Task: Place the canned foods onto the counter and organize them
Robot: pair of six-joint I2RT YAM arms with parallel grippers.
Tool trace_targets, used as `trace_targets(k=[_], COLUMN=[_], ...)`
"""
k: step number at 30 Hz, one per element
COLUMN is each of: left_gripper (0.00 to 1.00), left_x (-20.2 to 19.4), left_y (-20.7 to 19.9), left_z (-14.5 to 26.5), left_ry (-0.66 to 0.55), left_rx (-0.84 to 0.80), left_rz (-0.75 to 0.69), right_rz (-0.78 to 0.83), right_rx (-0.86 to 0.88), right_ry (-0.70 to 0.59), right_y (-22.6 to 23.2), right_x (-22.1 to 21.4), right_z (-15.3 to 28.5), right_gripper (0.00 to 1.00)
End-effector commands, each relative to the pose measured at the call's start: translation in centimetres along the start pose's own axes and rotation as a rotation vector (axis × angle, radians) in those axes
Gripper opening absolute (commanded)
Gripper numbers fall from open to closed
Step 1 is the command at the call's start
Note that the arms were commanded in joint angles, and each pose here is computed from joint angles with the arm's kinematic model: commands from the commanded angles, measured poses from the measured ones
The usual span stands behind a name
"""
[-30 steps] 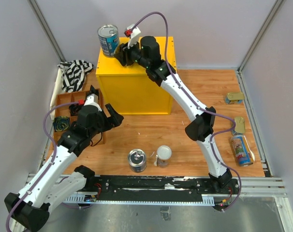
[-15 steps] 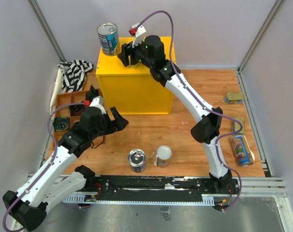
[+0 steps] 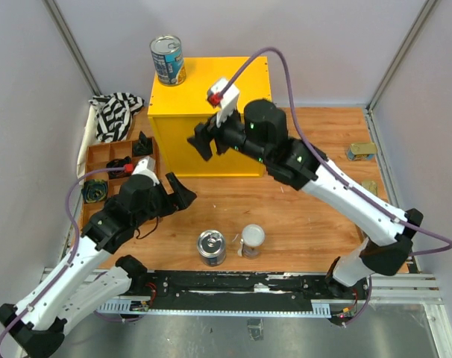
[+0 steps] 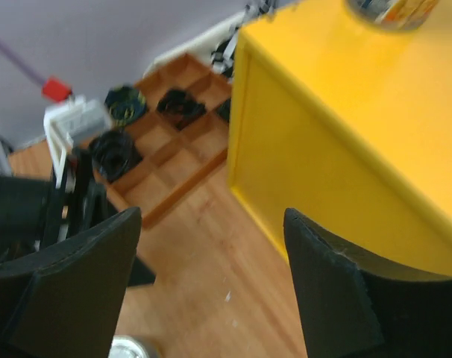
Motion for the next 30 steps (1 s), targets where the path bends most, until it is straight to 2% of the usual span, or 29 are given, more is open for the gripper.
trace_targets(k=[1, 9, 14, 22, 26, 30], left_gripper=[0.90, 0.91, 0.91, 0.91, 0.91, 0.91], left_x=[-0.7, -1.5, -1.8, -1.4, -1.3, -1.3], left_y=[1.1, 1.8, 1.9, 1.5, 1.5, 1.6], left_z=[0.0, 0.2, 0.0, 0.1, 0.1, 0.2], left_ry=[-0.027, -0.063, -0.079, -0.103, -0.118, -0.138], left_rx=[0.060, 0.067, 0.051, 0.023, 0.015, 0.010], left_rz=[0.067, 0.142, 0.180, 0.198, 0.208, 0.228], right_rz=[0.065, 0.045, 0.049, 0.044, 0.055, 0.061], right_rx=[-0.041, 0.002, 0.035, 0.040, 0.045, 0.058], right_ry=[0.180, 0.342, 0.427, 0.560, 0.633, 0.678], right_y=[1.7, 4.7, 6.6, 7.6, 7.5, 7.6], right_x=[-6.2, -13.0, -16.9, -21.7, -23.6, -25.0], right_z=[2.1, 6.2, 7.6, 8.3, 8.3, 8.1], right_gripper=[0.81, 0.84, 0.92, 0.93, 0.99, 0.98])
Point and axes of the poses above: each gripper's point midway between its finger pads, its own z axis back along the fingers, its own y axis along the line the jaws close on, x = y × z, the point moved 6 cm from there along z, back along the fingers, and after that the axes turned 14 degrees about -z, right-handed, at the moved point
